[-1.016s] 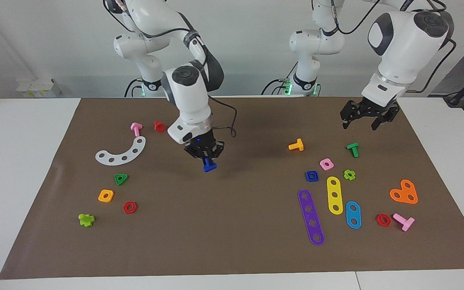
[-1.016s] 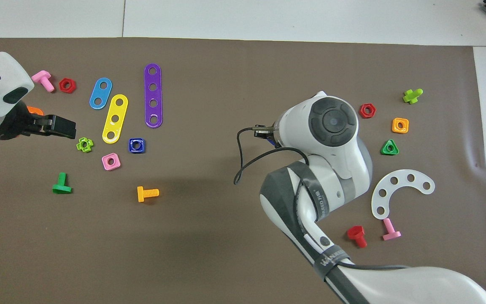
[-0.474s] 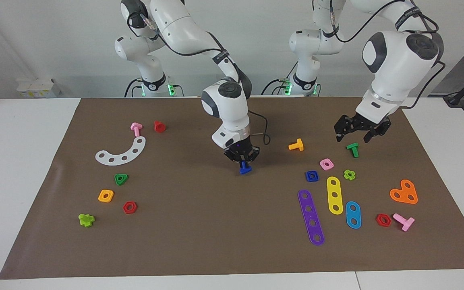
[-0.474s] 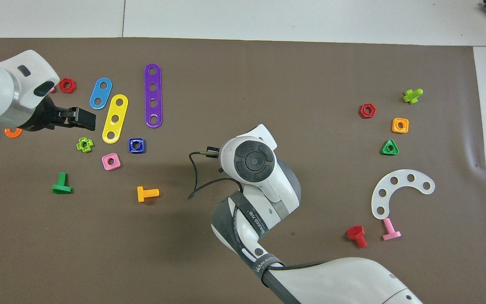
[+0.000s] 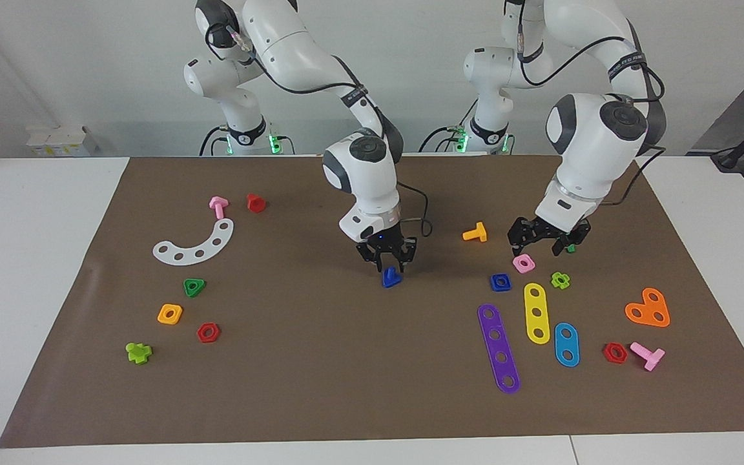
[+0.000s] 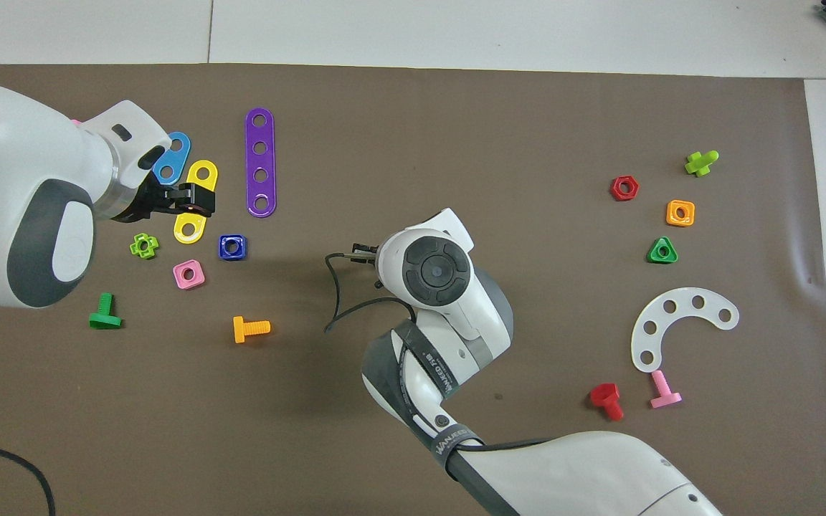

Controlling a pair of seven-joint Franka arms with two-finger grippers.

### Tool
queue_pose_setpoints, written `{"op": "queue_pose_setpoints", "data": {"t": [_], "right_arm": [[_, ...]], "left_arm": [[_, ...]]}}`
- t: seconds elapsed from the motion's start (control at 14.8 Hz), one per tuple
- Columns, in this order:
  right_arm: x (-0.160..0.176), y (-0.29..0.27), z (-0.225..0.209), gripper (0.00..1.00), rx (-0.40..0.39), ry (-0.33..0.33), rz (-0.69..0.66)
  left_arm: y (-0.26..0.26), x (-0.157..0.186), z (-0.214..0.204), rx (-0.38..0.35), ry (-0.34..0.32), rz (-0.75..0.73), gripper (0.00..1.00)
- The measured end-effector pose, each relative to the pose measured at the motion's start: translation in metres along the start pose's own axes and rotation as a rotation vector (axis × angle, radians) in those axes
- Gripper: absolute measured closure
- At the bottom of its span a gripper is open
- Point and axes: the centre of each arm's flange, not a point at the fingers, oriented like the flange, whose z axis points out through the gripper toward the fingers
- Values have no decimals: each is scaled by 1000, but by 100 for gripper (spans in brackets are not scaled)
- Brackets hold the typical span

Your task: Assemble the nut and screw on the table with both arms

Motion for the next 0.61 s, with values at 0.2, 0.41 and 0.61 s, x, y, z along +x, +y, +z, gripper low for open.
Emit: {"op": "queue_pose_setpoints", "data": {"t": [0.2, 0.41, 0.61], "right_arm": [[33, 20, -45, 2, -2, 21, 56], [83, 76, -131, 0, -15, 42, 149], [114, 145, -201, 0, -42, 48, 136]], "left_arm": [[7, -4, 25, -2, 17, -3, 9], [7, -4, 64, -1, 29, -7, 13], [10, -3, 97, 4, 10, -3, 15]]}}
